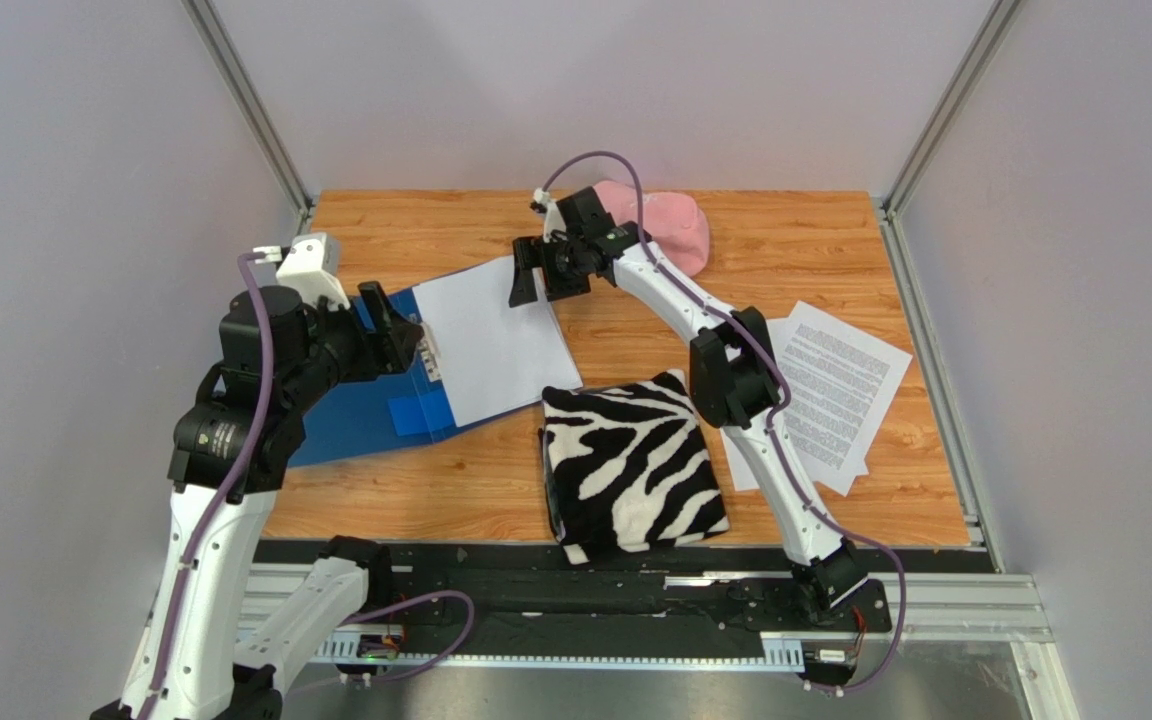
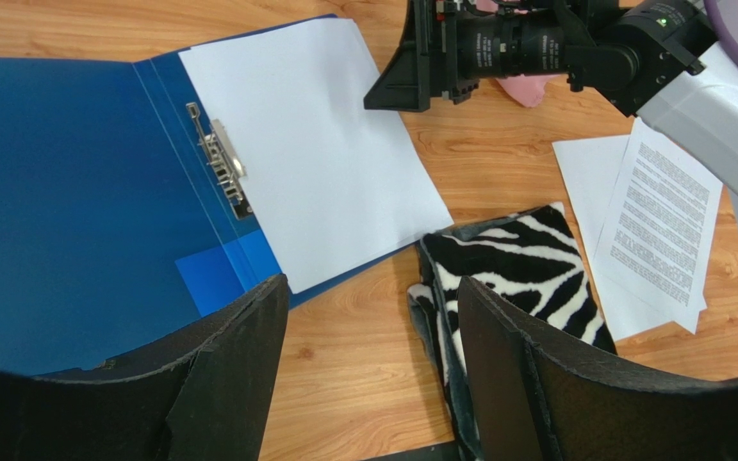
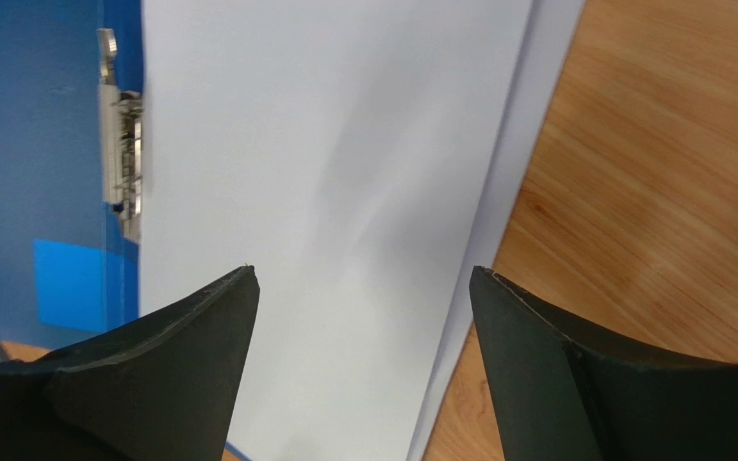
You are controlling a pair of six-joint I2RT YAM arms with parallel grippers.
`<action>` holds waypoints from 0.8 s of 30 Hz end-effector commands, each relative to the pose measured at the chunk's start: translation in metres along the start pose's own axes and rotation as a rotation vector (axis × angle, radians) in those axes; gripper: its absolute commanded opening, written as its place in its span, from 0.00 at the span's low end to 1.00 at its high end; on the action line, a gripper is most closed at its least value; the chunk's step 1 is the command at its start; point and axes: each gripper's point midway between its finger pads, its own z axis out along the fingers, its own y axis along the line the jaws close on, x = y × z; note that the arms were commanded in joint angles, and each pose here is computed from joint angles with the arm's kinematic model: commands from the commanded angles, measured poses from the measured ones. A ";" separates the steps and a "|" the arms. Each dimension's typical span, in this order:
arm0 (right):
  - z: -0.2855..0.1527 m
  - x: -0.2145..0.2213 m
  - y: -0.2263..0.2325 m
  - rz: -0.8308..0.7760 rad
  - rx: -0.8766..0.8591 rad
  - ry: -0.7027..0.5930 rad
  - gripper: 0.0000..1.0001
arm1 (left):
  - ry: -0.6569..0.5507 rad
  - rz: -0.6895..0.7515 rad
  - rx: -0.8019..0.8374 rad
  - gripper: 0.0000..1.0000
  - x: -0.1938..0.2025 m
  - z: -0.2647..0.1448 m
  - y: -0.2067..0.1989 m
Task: Put the files into the folder
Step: Place the file in the spring clip on the folder.
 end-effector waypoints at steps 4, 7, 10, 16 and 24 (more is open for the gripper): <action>-0.032 -0.033 -0.030 -0.047 0.277 -0.122 0.85 | -0.017 0.009 0.023 0.74 -0.005 -0.002 -0.005; -0.028 -0.030 -0.034 -0.041 0.284 -0.126 0.81 | -0.011 0.010 0.024 0.74 -0.003 0.000 -0.005; -0.020 -0.026 -0.031 -0.023 0.247 -0.114 0.78 | -0.009 0.007 0.022 0.74 -0.003 0.001 -0.004; -0.002 -0.016 -0.021 0.001 0.163 -0.094 0.79 | -0.006 0.010 0.021 0.74 -0.002 0.002 -0.003; 0.017 -0.005 -0.026 0.013 0.164 -0.080 0.78 | -0.007 0.011 0.015 0.74 -0.002 0.000 -0.003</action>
